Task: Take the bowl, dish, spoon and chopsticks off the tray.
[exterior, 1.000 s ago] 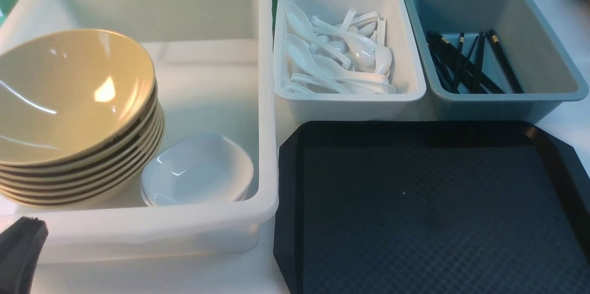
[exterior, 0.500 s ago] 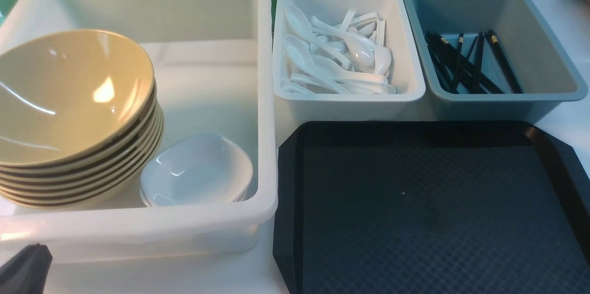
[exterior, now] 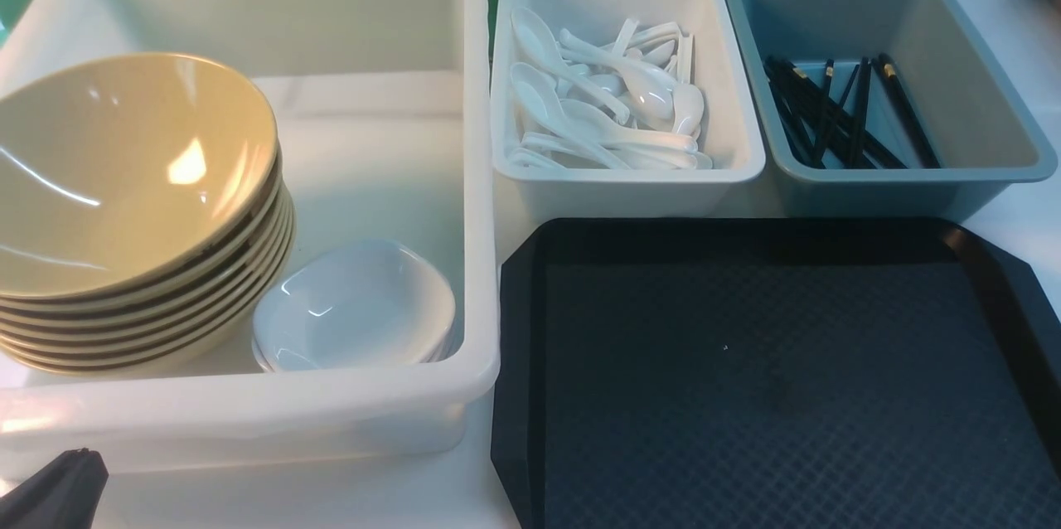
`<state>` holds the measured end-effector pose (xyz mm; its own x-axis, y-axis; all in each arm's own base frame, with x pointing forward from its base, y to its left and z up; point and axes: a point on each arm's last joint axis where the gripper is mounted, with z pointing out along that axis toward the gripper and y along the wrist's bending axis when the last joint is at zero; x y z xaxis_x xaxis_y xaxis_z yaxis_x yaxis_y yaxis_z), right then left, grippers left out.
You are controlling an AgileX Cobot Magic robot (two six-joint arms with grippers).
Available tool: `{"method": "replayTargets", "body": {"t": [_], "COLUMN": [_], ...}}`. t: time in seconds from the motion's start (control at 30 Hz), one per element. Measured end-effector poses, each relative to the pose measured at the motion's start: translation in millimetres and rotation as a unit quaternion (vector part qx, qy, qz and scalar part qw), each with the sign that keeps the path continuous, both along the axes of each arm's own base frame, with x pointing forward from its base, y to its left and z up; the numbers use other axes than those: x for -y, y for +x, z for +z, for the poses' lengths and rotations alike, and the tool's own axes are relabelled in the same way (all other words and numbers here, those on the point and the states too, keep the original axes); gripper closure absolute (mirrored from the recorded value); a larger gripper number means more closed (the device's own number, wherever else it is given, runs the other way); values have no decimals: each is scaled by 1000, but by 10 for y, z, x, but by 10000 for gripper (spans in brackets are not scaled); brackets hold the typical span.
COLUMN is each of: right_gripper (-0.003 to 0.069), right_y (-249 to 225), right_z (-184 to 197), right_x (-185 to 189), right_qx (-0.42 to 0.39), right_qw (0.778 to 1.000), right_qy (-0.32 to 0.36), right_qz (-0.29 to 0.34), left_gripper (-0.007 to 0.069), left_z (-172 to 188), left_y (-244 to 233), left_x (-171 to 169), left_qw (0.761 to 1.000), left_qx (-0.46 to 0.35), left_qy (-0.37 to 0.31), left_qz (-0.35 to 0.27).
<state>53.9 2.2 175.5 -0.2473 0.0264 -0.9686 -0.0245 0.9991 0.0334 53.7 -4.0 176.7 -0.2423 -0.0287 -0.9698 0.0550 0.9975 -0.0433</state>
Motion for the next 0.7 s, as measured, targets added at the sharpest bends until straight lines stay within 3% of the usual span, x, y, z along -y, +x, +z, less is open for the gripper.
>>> {"method": "replayTargets", "body": {"t": [0.7], "right_gripper": [524], "right_y": [0], "right_z": [0], "right_x": [0], "right_qx": [0], "right_qw": [1000], "right_qy": [0], "right_qz": [0], "left_gripper": [617], "left_z": [0], "left_y": [0], "left_x": [0], "left_qw": [1000], "left_qx": [0], "left_qy": [0], "left_qz": [0]}}
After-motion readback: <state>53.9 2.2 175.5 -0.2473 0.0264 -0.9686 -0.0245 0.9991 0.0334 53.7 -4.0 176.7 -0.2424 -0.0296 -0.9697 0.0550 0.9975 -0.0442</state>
